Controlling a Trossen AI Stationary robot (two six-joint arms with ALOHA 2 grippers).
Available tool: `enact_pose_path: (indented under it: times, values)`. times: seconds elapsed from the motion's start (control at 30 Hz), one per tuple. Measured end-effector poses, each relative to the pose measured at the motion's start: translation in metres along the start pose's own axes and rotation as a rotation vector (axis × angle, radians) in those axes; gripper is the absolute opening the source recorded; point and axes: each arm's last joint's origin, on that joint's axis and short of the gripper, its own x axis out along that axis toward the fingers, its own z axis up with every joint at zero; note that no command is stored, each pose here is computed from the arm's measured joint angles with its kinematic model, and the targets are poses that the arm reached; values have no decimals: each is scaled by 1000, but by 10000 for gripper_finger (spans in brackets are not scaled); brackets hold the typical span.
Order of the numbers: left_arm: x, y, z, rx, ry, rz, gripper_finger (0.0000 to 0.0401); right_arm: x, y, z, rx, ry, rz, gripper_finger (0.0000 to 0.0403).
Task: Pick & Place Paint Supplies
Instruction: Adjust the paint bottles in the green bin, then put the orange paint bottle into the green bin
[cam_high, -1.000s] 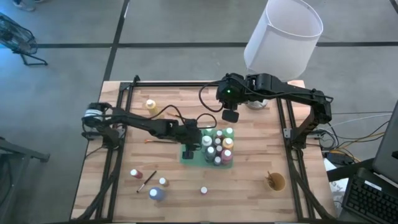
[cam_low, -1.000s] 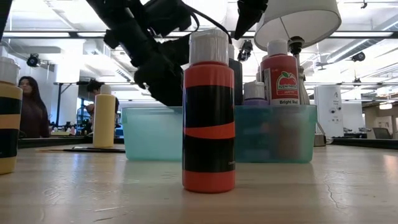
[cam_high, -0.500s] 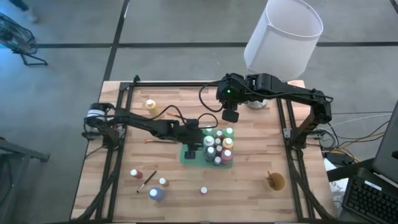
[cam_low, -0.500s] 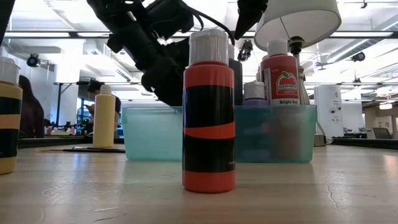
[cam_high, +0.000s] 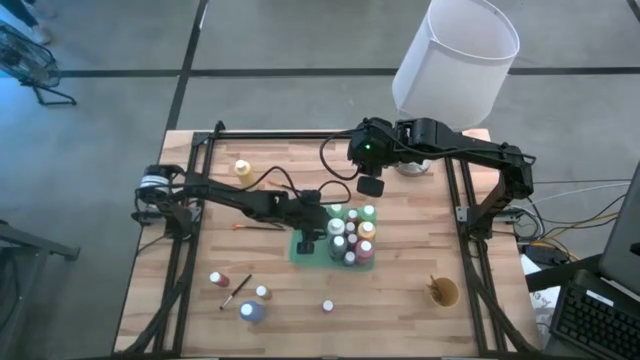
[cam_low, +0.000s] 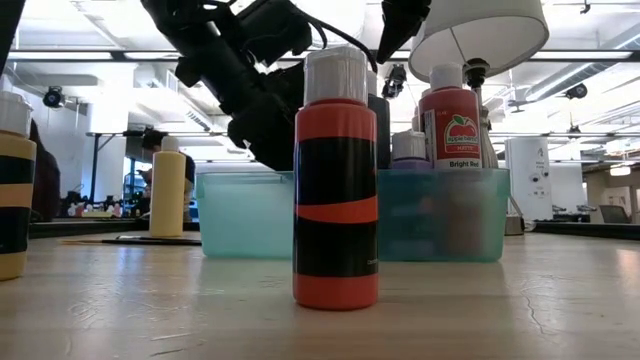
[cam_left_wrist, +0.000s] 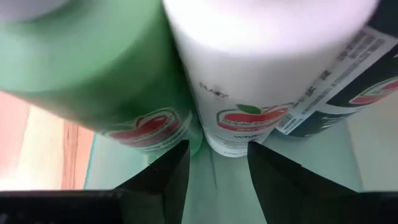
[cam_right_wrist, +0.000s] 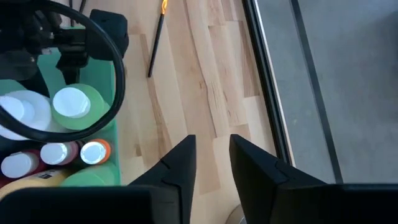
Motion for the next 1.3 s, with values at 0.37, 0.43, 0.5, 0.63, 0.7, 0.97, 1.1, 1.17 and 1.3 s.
enact_pose_path:
  times: [0.37,0.43,0.5,0.63,0.7,0.97,1.1,1.17,1.3]
  values:
    - [0,1,2,33,-22,6,168,0,0,0,3,0,0,55]
    - [0,1,0,24,-2,11,168,0,0,0,3,0,0,51]
    - [0,2,-2,18,15,12,168,0,0,0,3,0,0,48]
    - [0,4,-2,17,24,64,168,0,0,0,1,0,0,50]
    - [0,5,-2,21,27,88,168,0,0,0,2,1,0,54]
    - [0,6,3,84,-29,77,168,0,0,0,0,0,0,81]
    - [0,6,3,79,-26,73,168,0,0,0,2,1,0,94]
    - [-1,5,0,69,9,66,168,0,0,0,2,1,0,99]
    - [-7,5,-5,37,73,55,168,0,0,0,2,1,0,108]
